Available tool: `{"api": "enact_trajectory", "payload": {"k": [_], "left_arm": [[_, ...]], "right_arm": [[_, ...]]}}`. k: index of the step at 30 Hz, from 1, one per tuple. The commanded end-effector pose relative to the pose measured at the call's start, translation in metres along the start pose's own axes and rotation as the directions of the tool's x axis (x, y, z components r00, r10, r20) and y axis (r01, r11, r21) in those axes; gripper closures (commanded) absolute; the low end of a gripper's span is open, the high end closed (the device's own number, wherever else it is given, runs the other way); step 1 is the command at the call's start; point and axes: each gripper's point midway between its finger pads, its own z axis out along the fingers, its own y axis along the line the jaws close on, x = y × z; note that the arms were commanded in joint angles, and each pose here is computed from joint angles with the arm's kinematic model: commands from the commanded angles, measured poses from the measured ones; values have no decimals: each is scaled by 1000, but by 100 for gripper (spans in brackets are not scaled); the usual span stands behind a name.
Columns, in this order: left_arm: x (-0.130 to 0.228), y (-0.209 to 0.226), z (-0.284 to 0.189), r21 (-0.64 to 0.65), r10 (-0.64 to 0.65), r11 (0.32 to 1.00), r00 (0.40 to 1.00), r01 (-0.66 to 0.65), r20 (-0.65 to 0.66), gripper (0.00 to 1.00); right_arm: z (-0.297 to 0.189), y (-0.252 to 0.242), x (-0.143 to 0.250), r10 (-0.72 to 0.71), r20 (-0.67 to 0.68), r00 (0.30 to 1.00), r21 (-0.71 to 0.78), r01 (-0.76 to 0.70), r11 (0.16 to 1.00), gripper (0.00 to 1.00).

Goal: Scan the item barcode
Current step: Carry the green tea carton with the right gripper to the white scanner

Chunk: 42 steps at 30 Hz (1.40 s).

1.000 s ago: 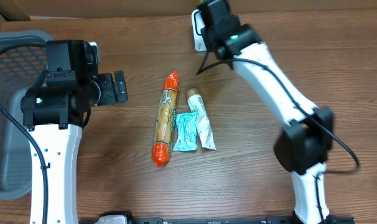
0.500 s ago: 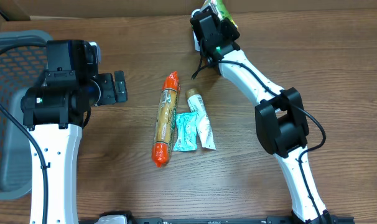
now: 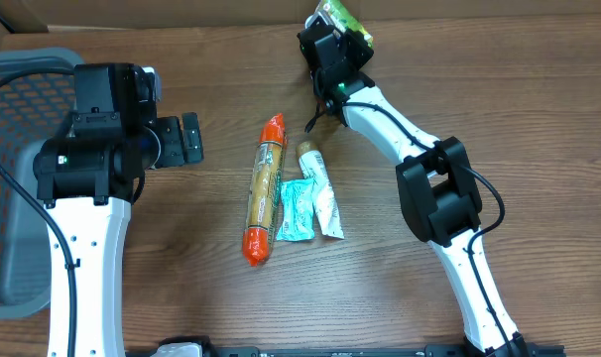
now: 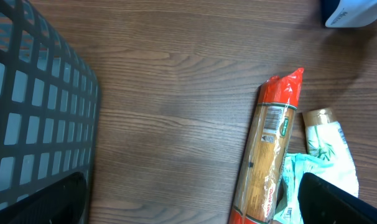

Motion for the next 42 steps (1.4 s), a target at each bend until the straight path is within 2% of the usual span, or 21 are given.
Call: {"api": "enact_trajectory", "payload": {"k": [1, 9, 17, 22, 26, 30, 33, 37, 39, 42], "left_arm": [[-6, 0, -3, -3, 27, 1000, 999, -27, 19, 0], [-6, 0, -3, -3, 27, 1000, 999, -27, 19, 0], [-6, 0, -3, -4, 27, 1000, 999, -27, 19, 0], [-6, 0, -3, -3, 27, 1000, 999, -27, 19, 0], [-6, 0, -3, -3, 27, 1000, 999, -27, 19, 0], [-6, 0, -3, -3, 27, 1000, 999, -27, 19, 0], [-6, 0, -3, -3, 27, 1000, 999, -27, 19, 1], [-6, 0, -3, -3, 27, 1000, 999, -27, 19, 0], [-6, 0, -3, -3, 27, 1000, 999, -27, 19, 0], [-6, 0, -3, -3, 27, 1000, 999, -27, 19, 0]], "right_arm": [[-5, -13, -10, 16, 18, 1000, 42, -17, 999, 96], [-5, -16, -13, 32, 28, 999, 53, -33, 998, 96], [-9, -41, -19, 109, 39, 993, 168, -115, 979, 96], [-14, -42, -20, 112, 34, 993, 186, -116, 976, 96], [-27, -52, -27, 126, 42, 991, 208, -132, 969, 97], [-60, -76, -44, 161, 71, 984, 198, -172, 965, 97], [-84, -96, -48, 222, 77, 972, 131, -230, 964, 97], [-130, -110, -36, 334, 23, 942, -115, -330, 937, 97], [-150, -118, -27, 424, -32, 905, -221, -420, 880, 97], [-184, -128, -12, 525, -146, 839, -405, -535, 742, 97]]}}
